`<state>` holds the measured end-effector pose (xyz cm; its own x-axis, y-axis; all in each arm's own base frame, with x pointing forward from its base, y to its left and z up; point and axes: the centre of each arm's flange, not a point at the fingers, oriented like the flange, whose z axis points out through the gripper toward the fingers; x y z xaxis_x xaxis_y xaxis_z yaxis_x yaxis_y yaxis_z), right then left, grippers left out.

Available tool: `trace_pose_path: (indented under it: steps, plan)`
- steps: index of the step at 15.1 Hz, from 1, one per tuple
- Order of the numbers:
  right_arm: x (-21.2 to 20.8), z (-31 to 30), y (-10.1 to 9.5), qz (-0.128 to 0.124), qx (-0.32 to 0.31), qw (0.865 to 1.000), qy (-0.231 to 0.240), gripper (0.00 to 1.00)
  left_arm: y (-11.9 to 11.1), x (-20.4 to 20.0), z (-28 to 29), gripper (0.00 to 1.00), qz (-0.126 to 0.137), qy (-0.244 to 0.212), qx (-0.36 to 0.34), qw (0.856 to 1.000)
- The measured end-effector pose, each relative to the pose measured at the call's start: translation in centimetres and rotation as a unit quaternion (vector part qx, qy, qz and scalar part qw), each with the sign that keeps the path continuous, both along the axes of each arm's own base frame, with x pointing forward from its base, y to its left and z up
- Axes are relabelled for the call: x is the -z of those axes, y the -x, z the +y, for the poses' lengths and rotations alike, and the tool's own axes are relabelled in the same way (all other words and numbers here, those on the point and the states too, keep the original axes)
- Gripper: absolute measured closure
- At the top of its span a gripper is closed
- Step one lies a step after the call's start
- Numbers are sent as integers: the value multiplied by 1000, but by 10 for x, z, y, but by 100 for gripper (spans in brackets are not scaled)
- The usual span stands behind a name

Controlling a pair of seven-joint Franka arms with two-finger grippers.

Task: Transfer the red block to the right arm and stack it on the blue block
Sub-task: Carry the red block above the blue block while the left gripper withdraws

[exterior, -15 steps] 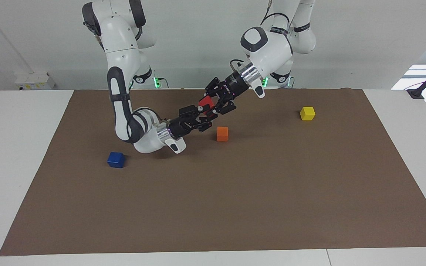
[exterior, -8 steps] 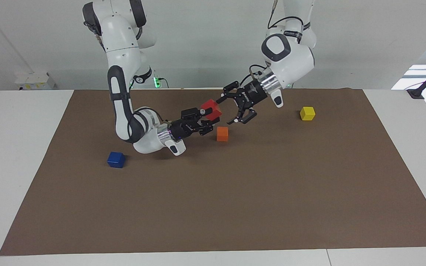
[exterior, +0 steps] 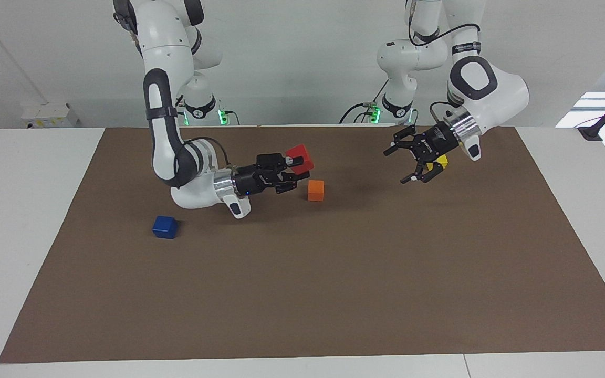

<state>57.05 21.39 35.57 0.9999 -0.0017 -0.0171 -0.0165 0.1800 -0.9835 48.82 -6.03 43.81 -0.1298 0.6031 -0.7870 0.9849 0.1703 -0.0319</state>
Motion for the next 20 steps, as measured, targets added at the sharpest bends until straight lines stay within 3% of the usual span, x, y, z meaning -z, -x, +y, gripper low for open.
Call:
trace_pose_path:
  steps: [2, 4, 7, 9, 13, 16, 18, 20]
  plan:
    - [-17, -37, -4, -6, 3, 995, 100, 44, 3, 2, 23, 0, -37, -54, 77, 995]
    - [-40, -81, -5, 3, 1, 981, 194, 44, -4, -9, 30, 0, -73, -116, 165, 977]
    - [-82, -134, -4, 23, 5, 948, 318, 44, -25, -30, 35, 0, -121, -198, 300, 925]
    - [-120, -159, -10, 42, 8, 906, 420, 44, -37, -38, 40, 0, -152, -231, 389, 879]
    - [-189, -183, -20, 35, 18, 794, 607, 44, -49, -38, 52, 0, -197, -275, 546, 767]
    - [-195, -195, -21, 23, 16, 703, 710, 44, -55, -45, 44, 0, -216, -298, 641, 673]
    - [-186, -193, -29, 0, 15, 658, 753, 44, -57, -48, 30, 0, -218, -305, 671, 640]
    - [-163, -190, -43, -17, 24, 641, 767, 44, -55, -43, 22, 0, -215, -303, 680, 632]
